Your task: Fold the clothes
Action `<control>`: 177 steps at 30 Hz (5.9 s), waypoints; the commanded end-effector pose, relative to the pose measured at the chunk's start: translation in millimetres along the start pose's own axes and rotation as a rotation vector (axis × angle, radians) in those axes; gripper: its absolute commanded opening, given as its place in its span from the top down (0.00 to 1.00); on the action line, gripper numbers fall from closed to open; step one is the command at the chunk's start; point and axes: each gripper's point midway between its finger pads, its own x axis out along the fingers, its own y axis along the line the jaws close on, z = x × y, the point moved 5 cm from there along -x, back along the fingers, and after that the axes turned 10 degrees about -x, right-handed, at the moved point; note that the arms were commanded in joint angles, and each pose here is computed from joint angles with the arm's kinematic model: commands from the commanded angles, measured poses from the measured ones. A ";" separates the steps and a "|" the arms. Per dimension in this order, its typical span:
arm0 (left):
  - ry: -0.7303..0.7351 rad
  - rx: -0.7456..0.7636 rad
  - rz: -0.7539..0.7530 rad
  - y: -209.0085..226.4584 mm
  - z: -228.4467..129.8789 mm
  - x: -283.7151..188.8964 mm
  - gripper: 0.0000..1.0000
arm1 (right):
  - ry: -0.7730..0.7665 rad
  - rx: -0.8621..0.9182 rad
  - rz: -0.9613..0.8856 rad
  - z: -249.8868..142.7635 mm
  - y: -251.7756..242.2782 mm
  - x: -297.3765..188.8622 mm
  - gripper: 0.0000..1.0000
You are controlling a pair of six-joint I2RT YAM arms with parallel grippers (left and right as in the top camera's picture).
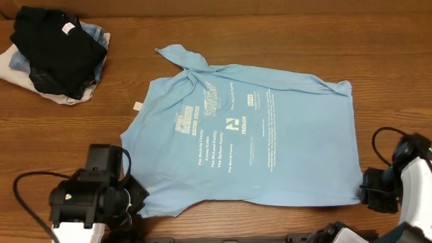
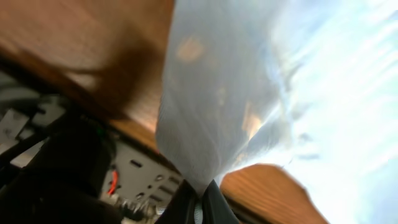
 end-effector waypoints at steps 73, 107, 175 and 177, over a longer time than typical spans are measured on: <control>-0.331 0.097 -0.073 -153.2 137.8 93.5 0.60 | -0.212 -0.354 0.465 4.7 161.0 -5.6 0.07; 0.101 0.401 0.012 -173.4 24.9 55.1 0.22 | 0.098 -1.269 0.732 -139.5 160.9 -134.3 0.07; 0.034 0.068 0.248 -155.2 64.3 175.9 0.89 | 0.007 -1.202 0.614 -134.9 160.1 -125.6 0.04; 0.049 0.067 0.234 -158.5 62.8 174.7 0.91 | 0.007 -1.202 0.614 -134.9 160.1 -125.6 0.04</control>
